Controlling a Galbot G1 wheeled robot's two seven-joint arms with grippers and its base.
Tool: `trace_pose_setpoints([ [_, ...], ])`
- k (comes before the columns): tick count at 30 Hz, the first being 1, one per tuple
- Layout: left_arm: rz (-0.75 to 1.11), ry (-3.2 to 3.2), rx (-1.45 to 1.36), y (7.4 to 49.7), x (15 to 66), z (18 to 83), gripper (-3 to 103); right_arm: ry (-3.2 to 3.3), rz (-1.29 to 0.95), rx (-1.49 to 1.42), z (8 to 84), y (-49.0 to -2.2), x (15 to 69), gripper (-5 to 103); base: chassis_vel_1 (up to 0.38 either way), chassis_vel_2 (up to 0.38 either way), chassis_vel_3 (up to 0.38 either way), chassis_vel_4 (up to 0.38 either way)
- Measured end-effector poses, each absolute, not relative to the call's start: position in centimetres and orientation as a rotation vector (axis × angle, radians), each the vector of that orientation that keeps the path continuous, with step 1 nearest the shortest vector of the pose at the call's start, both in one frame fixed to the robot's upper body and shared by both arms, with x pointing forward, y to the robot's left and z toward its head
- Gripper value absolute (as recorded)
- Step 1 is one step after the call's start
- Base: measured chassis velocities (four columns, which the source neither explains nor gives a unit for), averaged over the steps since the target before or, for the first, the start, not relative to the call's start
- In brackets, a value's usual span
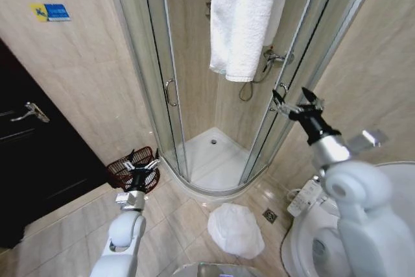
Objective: Discard the used towel into the hamper.
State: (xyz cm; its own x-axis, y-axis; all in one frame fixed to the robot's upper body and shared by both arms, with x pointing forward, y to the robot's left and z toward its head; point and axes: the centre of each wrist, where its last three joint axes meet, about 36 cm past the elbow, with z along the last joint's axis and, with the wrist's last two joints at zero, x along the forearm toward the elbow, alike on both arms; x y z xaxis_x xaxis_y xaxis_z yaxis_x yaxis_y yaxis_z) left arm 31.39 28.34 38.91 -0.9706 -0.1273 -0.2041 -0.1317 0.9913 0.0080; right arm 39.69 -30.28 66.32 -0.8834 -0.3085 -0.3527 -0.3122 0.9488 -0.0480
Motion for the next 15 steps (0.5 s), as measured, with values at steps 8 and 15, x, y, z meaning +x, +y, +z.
trace_pose_setpoints([
  [8, -0.031, 2.936, -0.282, 28.8, 30.2, 38.0, 100, 2.637, -0.048, -0.520, 72.6, -30.0, 42.0, 100, 0.000, 0.000, 0.000, 0.000],
  [15, -0.029, 2.918, -0.316, 29.2, 30.1, 38.2, 100, 2.554, -0.045, -0.570, 77.9, -25.8, 43.4, 100, 0.000, 0.000, 0.000, 0.000],
])
